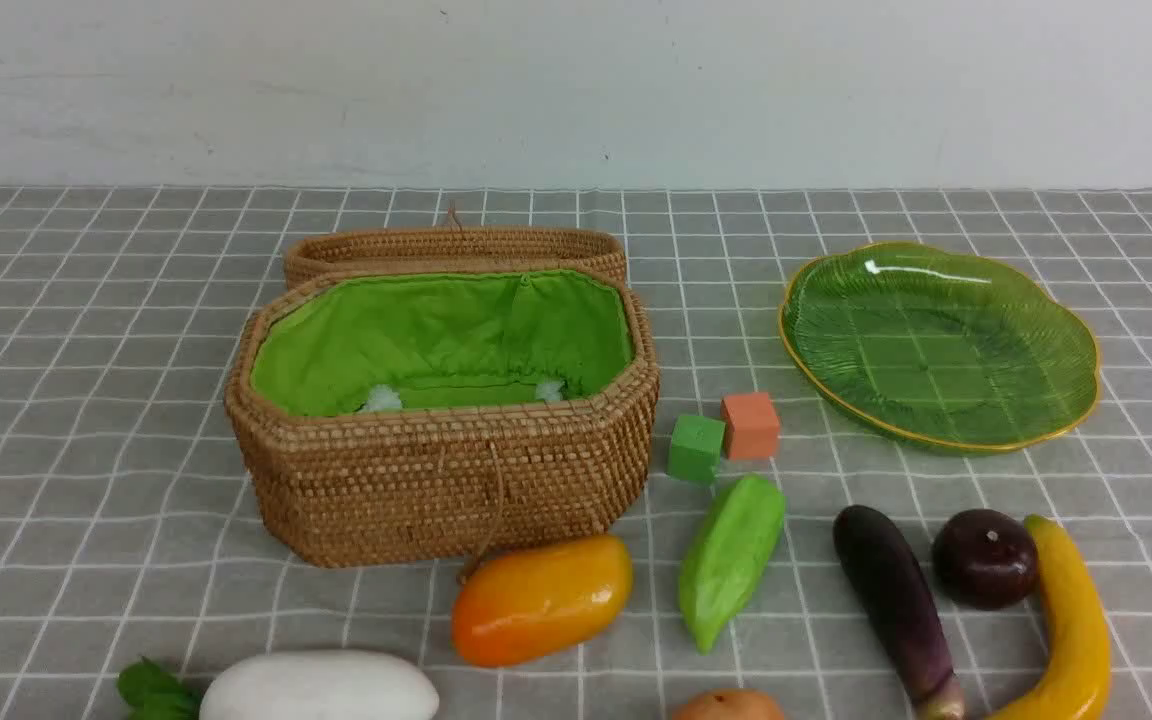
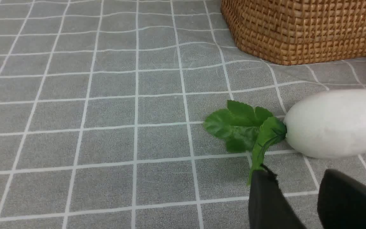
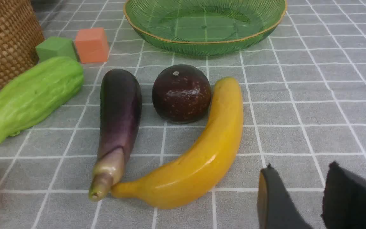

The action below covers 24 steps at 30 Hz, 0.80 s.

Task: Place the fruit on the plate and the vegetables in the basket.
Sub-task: Use the right arm to grab a banana and put it into the right plate

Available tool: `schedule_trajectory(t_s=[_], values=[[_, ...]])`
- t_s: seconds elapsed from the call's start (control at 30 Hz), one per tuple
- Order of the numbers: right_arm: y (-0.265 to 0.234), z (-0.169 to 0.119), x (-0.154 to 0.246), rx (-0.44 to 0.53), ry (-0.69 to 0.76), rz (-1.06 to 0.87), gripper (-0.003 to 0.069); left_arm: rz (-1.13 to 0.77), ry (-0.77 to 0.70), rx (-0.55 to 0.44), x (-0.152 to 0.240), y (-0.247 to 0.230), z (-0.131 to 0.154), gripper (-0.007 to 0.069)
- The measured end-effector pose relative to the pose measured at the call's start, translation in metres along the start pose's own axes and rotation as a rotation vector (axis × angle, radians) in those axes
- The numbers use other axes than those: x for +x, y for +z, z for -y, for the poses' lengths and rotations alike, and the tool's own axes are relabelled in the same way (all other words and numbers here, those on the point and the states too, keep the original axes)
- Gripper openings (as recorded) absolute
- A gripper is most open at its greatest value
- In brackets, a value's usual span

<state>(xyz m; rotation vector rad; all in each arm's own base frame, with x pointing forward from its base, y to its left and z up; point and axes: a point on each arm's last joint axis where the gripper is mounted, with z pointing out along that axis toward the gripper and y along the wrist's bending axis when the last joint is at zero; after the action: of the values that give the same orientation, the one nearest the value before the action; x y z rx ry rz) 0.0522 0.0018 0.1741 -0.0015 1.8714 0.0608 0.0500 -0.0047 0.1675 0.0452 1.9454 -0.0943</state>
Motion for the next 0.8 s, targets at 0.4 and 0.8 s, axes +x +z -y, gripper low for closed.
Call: schedule_trajectory(t_s=[0.4,0.8], values=[[0.0000,0.0000,0.0000,0.000,0.000,0.000,0.0241,0.000,0.000,0.000,0.0000,0.0000,0.0000,0.0239],[0.0007,0.0004,-0.0015,0.004,-0.017,0.031,0.0241,0.000,0.000,0.000,0.0000,0.0000,0.0000,0.0239]])
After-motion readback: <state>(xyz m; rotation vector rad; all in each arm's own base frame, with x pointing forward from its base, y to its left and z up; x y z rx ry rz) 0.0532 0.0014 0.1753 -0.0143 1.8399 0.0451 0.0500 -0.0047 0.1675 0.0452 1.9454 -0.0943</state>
